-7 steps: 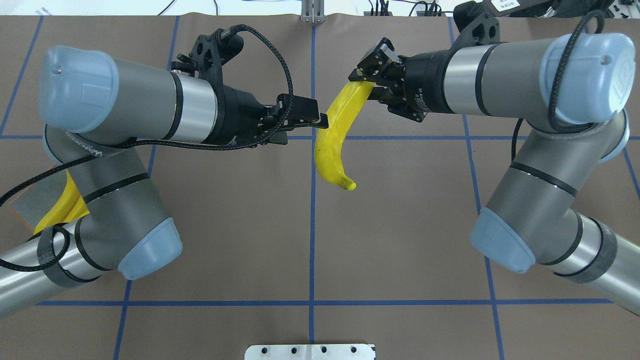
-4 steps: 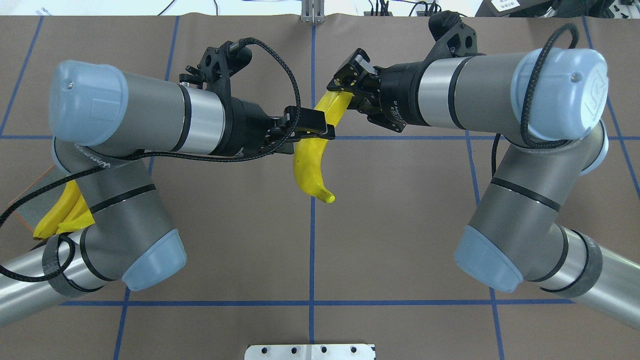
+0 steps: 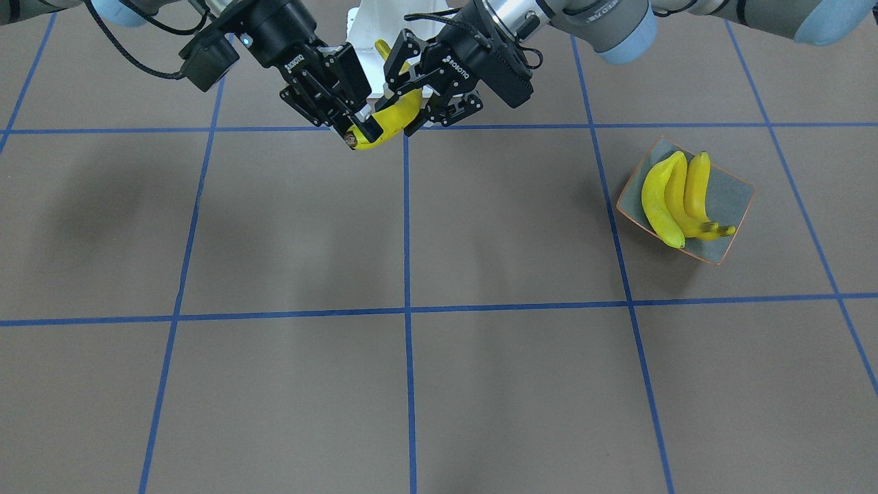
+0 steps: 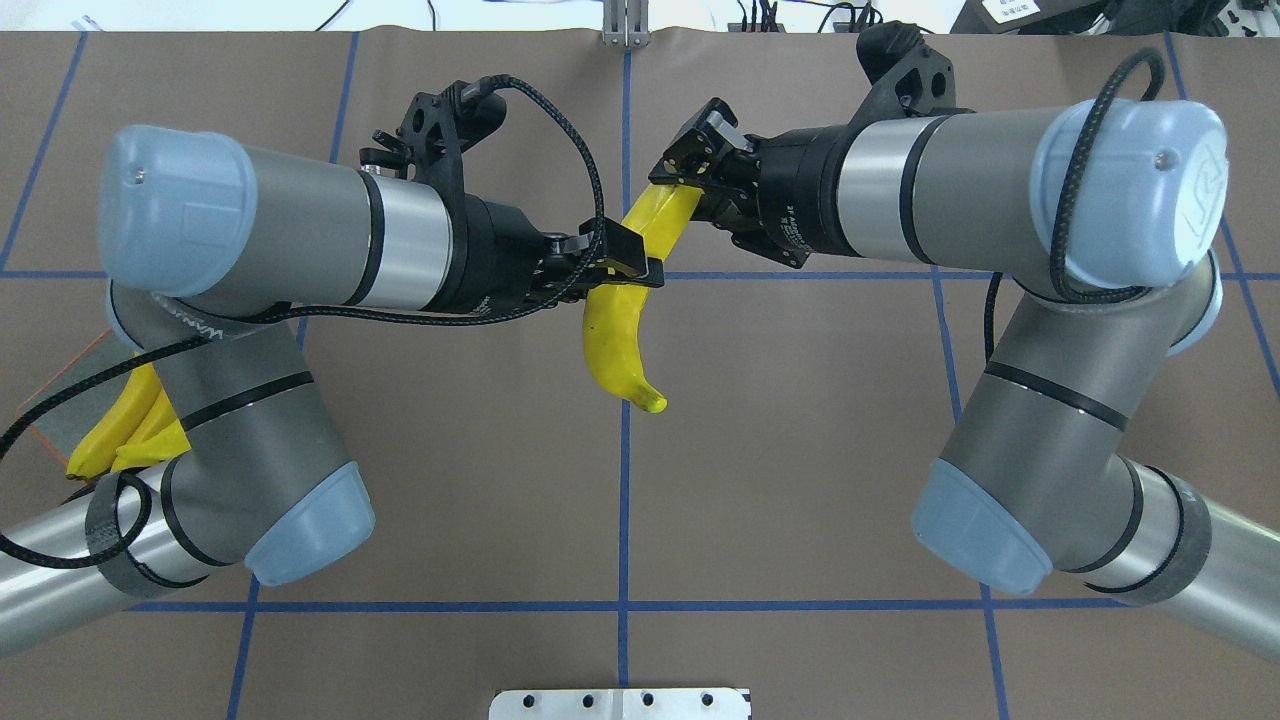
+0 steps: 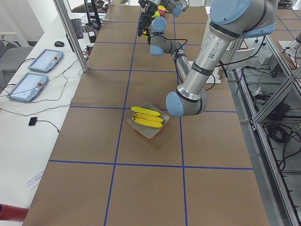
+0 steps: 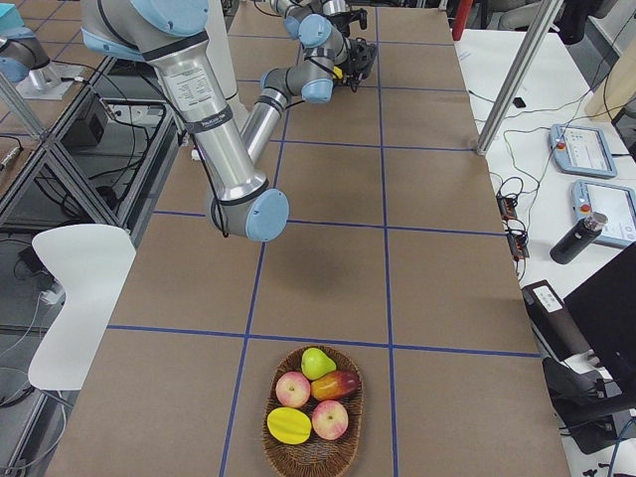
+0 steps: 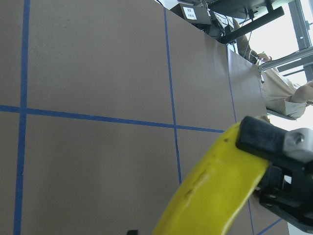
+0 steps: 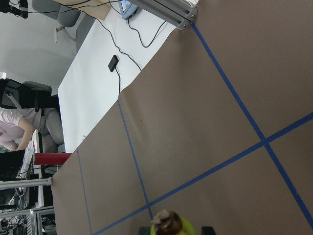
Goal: Transfer all bananas from basket to plate
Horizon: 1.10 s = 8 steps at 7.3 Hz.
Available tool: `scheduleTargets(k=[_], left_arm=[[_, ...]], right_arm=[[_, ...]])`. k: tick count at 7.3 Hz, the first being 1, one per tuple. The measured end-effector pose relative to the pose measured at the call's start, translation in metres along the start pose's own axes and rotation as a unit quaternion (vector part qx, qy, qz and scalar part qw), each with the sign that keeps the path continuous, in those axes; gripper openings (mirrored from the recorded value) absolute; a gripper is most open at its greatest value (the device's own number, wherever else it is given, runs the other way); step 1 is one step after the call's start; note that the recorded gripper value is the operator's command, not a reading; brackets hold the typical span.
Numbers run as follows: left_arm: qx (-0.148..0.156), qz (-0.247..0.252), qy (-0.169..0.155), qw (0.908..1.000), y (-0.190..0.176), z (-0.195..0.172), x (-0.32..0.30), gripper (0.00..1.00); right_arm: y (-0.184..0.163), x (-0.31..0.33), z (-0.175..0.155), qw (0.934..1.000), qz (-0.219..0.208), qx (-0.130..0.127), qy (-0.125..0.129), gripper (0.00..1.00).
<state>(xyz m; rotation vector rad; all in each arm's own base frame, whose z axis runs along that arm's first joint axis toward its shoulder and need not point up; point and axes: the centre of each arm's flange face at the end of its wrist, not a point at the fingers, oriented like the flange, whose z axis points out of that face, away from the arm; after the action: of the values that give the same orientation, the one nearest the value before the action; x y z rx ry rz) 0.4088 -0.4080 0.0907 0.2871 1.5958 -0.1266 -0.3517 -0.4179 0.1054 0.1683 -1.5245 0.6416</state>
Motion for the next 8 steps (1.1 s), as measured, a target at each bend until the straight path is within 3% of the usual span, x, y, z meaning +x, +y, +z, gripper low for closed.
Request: scheduleTargets(k=[3, 5, 6, 8], left_arm=[[0.000, 0.000, -0.002, 1.0000, 0.001, -0.002, -0.004, 0.00], [-0.001, -0.003, -0.014, 0.9999, 0.003, -0.004, -0.019, 0.00], [-0.001, 0.001, -0.018, 0.9998, 0.004, -0.008, -0.026, 0.00], [0.002, 0.018, -0.036, 0.9992, 0.007, -0.033, -0.055, 0.00]], right_arm=[[-0.003, -0.010, -0.016, 0.9990, -0.040, 0.011, -0.018, 1.00], [-0.023, -0.007, -0.027, 0.9984, -0.044, 0.029, -0.018, 1.00], [-0.041, 0.002, -0.031, 0.9980, -0.049, 0.040, -0.005, 1.00], [-0.091, 0.033, -0.043, 0.9934, -0.078, 0.059, 0.061, 1.00]])
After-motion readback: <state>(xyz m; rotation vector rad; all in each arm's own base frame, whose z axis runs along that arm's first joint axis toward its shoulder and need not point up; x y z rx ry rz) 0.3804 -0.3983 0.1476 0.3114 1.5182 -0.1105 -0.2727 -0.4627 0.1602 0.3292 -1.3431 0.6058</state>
